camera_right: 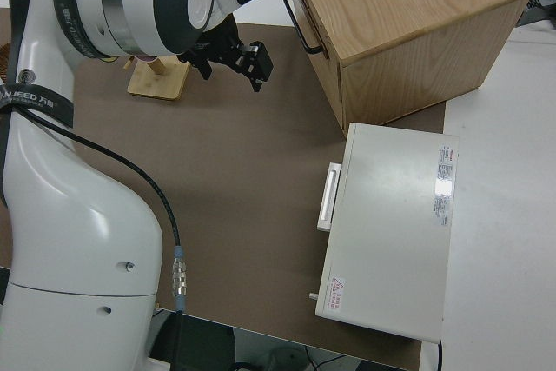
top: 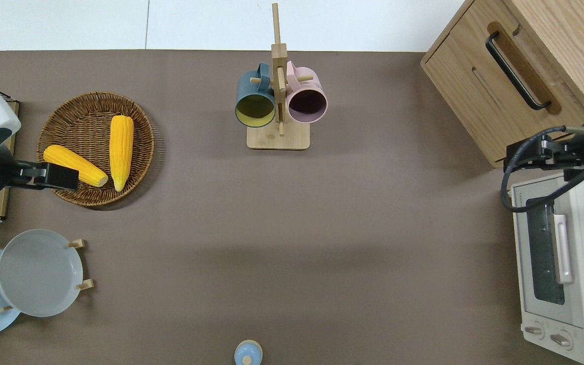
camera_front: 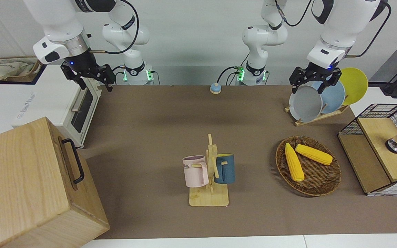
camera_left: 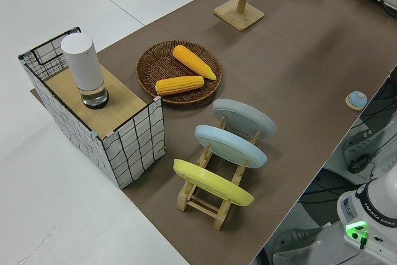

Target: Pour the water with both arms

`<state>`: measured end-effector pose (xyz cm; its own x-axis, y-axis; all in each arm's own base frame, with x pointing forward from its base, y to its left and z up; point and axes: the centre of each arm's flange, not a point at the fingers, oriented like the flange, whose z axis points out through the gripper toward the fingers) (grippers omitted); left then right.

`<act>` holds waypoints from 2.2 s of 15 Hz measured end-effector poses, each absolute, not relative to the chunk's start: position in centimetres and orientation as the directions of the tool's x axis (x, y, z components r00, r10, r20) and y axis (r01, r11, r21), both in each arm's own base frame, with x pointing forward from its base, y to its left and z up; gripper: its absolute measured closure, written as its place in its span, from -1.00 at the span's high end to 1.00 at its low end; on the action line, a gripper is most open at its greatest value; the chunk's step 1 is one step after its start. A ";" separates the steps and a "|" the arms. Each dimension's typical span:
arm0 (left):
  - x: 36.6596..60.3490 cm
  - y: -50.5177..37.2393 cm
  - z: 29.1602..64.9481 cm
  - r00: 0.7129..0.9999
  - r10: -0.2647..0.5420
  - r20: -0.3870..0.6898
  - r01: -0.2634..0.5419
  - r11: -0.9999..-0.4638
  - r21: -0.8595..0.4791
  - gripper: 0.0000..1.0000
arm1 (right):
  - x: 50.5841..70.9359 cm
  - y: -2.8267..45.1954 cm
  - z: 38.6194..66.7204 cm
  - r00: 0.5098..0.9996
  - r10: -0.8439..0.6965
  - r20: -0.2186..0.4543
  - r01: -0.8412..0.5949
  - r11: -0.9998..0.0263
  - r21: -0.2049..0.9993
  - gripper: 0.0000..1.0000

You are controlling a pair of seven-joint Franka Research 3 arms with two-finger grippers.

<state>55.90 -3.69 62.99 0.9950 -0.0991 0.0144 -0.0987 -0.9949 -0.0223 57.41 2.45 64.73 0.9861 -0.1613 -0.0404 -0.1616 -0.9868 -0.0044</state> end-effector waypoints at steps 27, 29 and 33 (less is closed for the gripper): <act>54.1 18.5 61.7 0.990 -0.142 0.007 -0.141 -0.990 -0.023 1.00 | 66.6 27.6 44.7 0.898 0.281 0.339 0.294 -0.956 0.013 0.98; 53.3 22.4 61.3 0.987 -0.162 0.017 -0.162 -0.986 -0.031 0.99 | 67.2 27.5 44.3 0.873 0.307 0.379 0.319 -0.947 0.033 0.97; 51.8 28.8 60.7 0.983 -0.171 0.065 -0.168 -0.985 -0.049 0.99 | 68.1 27.1 44.4 0.840 0.325 0.435 0.342 -0.939 0.043 0.78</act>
<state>51.80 28.83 60.71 0.9832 -0.1707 0.0647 -0.1677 -0.9846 -0.0489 68.07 27.06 44.41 0.8398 0.3254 0.4346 0.3415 -0.9389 0.0430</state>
